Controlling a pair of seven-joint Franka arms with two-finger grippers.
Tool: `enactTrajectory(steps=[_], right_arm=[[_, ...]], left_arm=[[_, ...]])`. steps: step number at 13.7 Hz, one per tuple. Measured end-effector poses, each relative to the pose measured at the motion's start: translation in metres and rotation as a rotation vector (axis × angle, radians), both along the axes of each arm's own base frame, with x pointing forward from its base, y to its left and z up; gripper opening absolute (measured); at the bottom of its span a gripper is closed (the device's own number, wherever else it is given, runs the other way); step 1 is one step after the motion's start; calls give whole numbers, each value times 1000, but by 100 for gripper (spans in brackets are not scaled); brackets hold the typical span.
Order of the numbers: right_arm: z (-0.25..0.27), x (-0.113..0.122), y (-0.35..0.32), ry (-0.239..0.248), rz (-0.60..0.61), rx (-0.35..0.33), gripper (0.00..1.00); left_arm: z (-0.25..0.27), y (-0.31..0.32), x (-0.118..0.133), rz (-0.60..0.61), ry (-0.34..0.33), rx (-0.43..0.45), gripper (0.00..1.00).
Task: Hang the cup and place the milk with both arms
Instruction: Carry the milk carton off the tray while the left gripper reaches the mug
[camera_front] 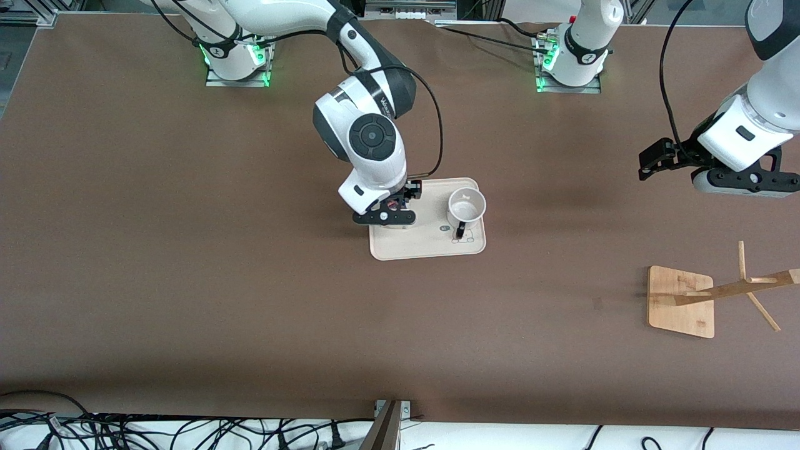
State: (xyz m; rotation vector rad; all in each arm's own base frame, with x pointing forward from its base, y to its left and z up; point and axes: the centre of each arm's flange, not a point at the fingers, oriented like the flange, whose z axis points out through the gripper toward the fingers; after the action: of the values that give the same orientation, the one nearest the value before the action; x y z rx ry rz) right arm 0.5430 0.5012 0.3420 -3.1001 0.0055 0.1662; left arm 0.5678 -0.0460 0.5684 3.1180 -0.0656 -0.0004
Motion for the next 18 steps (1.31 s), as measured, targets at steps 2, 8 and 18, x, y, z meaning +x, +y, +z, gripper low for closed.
enactTrajectory(steps=[2,8,18], right_arm=[[-1,-1,0,1,1,-1,61],[0,-3,4,3,-45,-5,49],[154,-2,-47,-66,-83,15,49]], left_arm=[[0,0,0,0,0,0,100],[0,0,0,0,0,0,100],[1,0,0,0,-1,0,100]])
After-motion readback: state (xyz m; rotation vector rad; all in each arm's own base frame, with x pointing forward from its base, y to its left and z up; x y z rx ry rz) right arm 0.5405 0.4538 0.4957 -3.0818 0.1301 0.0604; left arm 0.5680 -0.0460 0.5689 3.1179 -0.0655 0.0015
